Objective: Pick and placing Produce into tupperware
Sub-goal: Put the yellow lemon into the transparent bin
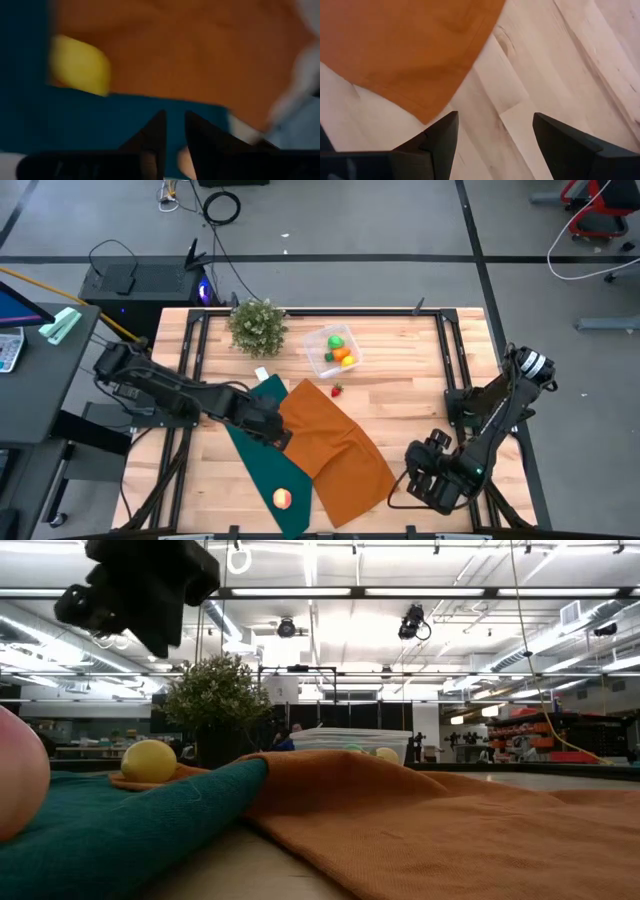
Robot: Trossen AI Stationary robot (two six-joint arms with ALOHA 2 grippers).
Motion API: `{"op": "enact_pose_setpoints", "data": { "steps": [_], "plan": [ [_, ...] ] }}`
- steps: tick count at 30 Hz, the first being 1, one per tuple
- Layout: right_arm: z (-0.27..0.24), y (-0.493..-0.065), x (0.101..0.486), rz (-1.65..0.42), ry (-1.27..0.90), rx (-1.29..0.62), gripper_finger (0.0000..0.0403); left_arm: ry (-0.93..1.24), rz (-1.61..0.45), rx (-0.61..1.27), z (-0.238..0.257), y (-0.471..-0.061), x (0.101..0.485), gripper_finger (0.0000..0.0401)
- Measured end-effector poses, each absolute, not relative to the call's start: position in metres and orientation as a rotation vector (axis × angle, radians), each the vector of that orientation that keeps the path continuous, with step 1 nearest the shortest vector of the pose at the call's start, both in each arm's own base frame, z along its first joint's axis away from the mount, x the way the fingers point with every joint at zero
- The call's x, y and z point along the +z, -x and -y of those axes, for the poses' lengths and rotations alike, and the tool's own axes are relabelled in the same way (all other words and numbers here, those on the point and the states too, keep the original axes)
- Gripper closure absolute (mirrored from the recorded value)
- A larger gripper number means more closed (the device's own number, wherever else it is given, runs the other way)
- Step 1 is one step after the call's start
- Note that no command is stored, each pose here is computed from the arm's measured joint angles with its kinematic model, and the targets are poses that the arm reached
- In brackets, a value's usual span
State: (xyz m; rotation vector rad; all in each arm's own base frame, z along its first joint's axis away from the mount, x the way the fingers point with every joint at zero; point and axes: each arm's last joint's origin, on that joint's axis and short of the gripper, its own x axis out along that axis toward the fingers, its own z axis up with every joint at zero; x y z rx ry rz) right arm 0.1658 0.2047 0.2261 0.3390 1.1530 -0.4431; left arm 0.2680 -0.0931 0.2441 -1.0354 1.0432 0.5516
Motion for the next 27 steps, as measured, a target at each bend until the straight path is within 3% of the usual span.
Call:
{"op": "enact_pose_setpoints", "data": {
  "steps": [7,13,17,27],
  "plan": [
    [-0.203,-0.166,0.221,-1.124,-0.339,-0.465,0.0179,0.885,-1.038,0.703,0.075,-0.272,0.262,0.0357],
    [-0.2,-0.17,0.222,-1.084,-0.344,-0.482,0.0179,0.879,-1.135,0.777,0.067,-0.263,0.241,0.0337],
    [-0.198,-0.173,0.222,-1.078,-0.354,-0.494,0.0179,0.945,-1.186,0.805,0.063,-0.258,0.226,0.0292],
    [-0.195,-0.177,0.222,-1.073,-0.368,-0.508,0.0179,0.996,-1.124,0.868,0.057,-0.259,0.219,0.0122]
  ]
}}
